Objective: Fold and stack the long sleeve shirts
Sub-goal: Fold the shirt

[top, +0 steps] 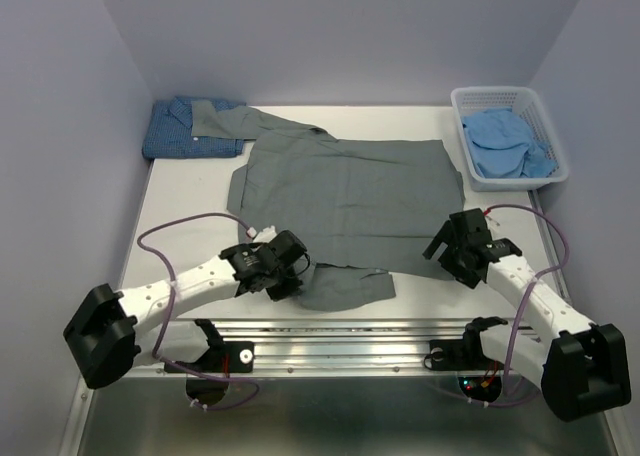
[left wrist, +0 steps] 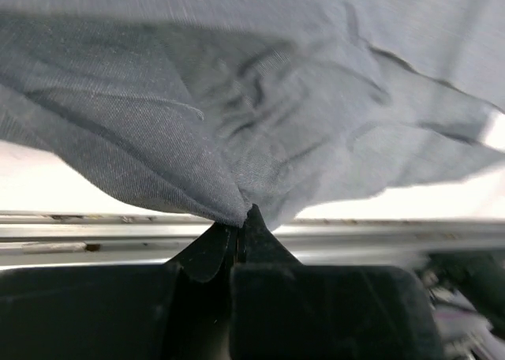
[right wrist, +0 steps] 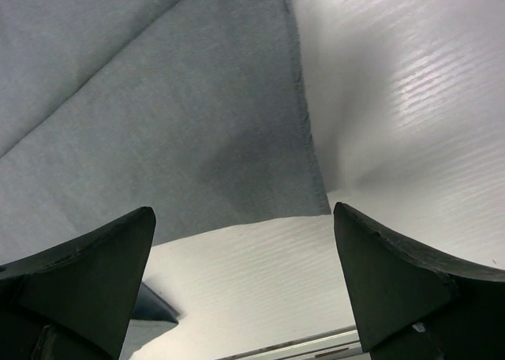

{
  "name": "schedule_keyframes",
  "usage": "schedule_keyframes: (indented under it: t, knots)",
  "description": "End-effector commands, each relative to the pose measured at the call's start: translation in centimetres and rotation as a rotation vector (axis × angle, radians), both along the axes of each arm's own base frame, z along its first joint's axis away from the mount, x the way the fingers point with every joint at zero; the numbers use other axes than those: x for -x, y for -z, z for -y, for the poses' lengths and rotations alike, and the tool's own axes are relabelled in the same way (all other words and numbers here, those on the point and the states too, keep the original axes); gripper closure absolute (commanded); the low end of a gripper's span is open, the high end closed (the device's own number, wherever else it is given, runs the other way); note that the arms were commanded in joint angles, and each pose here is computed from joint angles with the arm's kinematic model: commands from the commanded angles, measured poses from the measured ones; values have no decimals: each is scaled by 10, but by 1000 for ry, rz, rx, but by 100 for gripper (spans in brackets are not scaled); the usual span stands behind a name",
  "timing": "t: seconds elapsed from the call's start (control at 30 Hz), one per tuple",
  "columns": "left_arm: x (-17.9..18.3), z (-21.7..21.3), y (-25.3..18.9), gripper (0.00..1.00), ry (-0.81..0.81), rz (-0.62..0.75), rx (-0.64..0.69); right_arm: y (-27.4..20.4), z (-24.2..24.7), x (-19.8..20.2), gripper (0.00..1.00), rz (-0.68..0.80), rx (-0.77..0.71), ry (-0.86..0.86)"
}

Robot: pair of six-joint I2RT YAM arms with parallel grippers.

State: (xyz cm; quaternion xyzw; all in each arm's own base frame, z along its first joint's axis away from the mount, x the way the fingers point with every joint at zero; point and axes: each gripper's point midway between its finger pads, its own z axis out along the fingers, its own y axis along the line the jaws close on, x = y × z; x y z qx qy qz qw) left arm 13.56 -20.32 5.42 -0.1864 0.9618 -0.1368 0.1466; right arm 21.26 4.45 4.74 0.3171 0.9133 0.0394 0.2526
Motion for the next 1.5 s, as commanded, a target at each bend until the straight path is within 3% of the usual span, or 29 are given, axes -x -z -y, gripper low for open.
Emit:
schedule_keyframes:
  t: [0.0,0.13,0.17,0.23,0.27,0.4,0.53,0.87,1.23,1.47]
  knots:
    - [5,5,-38,100,77,69,115,12,14,-1,0,-14,49,93]
    - [14,10,-47,100,101,89,244,32,3,-3,6,-52,2,70]
    - [14,12,-52,100,104,100,275,40,1,-3,22,-60,-5,74]
    - [10,14,-57,100,102,122,312,43,1,-4,42,-56,-10,82]
    - [11,17,-62,100,111,130,339,42,0,-6,59,-50,-13,81]
    - [-3,31,-86,100,138,204,464,25,-4,-19,83,6,-24,47]
    - [-33,32,-107,100,148,288,549,1,-8,-34,99,72,-34,15]
    - [-134,12,-149,100,144,468,498,-47,-9,-82,99,153,26,-22]
    - [-223,-10,-148,100,94,521,466,-75,3,-152,99,219,143,18]
    - [-285,-6,-145,100,146,551,415,-72,6,-194,99,240,185,35]
